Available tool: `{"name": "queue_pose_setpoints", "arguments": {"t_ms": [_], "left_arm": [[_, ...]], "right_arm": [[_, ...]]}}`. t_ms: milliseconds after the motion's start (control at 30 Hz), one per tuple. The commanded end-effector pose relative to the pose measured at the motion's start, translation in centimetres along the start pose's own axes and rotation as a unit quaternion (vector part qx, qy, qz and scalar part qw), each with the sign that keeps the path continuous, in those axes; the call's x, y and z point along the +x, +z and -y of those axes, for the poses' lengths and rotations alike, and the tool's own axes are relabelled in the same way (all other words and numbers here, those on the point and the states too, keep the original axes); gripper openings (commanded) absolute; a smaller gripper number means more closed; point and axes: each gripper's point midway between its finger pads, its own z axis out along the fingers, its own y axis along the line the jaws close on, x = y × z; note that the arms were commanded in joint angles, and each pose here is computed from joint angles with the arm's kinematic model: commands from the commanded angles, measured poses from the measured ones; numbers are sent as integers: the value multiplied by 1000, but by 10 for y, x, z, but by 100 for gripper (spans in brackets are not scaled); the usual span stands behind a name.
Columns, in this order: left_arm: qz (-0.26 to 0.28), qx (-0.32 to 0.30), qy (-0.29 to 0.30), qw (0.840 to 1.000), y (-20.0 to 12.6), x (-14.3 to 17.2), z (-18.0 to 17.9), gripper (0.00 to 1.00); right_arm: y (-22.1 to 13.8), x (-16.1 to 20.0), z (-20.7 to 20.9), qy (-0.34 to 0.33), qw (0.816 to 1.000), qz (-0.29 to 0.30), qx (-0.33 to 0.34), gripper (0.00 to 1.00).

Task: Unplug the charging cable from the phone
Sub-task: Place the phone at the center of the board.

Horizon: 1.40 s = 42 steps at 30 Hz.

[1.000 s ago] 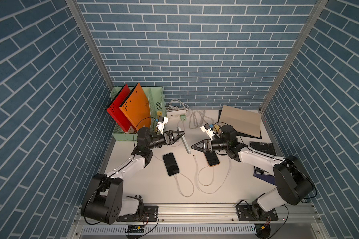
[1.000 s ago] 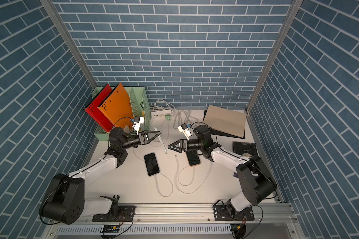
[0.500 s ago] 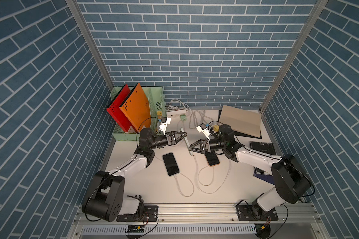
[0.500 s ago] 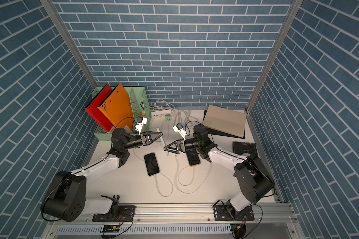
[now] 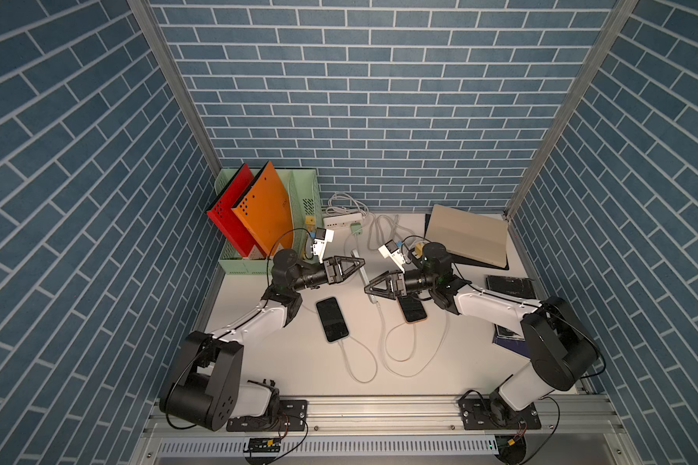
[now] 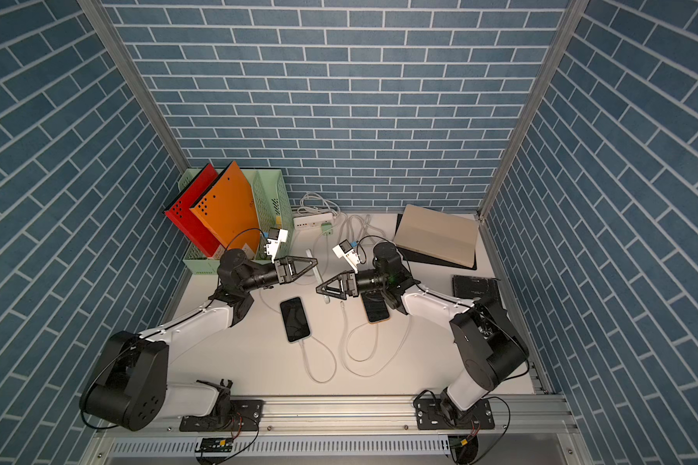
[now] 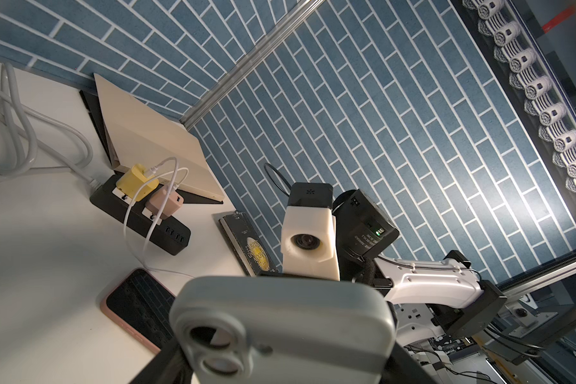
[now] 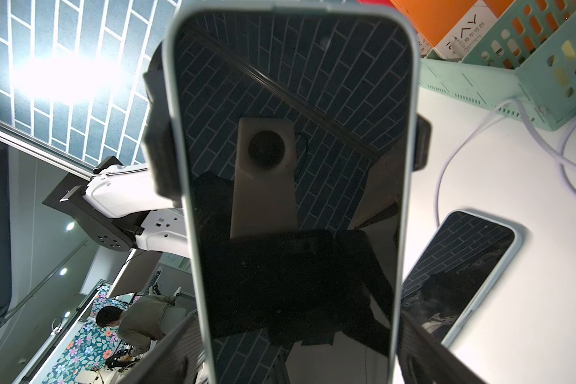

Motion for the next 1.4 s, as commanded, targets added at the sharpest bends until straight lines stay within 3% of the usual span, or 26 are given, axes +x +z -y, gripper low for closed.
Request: {"name": "queue_pose_setpoints", "arguments": {"t_ms": [0,233,367,433,467,533,567,833,1033,1367], "left_arm": [[10,21,34,999,3,-11,17,3],[9,18,35,999,3,-11,15,4],[8,12,36,999,3,-10,13,15],[8,9,37,999,2,-9,11,37],[7,8,39,999,2,-9,11,52],[7,3,40,999,2,-8,9,89],[8,1,42,999,1,-8,9,98],[12,-49,46,998,-4,-10,-10,100],[58,-147,37,987,-34,-27,-45,100],[140,-268,37,953,-81,-50,-73,100]], "right_arm": [[4,-6,-9,-19,1000,-3,-19,87],[5,-6,-10,-23,999,-4,-23,66],[5,-7,-10,-23,999,-3,-23,52],[5,-7,-10,-23,999,-2,-22,46],[5,-7,-10,-23,999,-2,-22,43],[5,-7,-11,-23,999,-2,-22,39],[5,-7,-10,-22,1000,-3,-22,38],[5,-6,-9,-21,1000,-2,-17,32],[5,-4,1,-16,1000,-1,5,28],[-2,2,55,12,986,-10,167,22]]}}
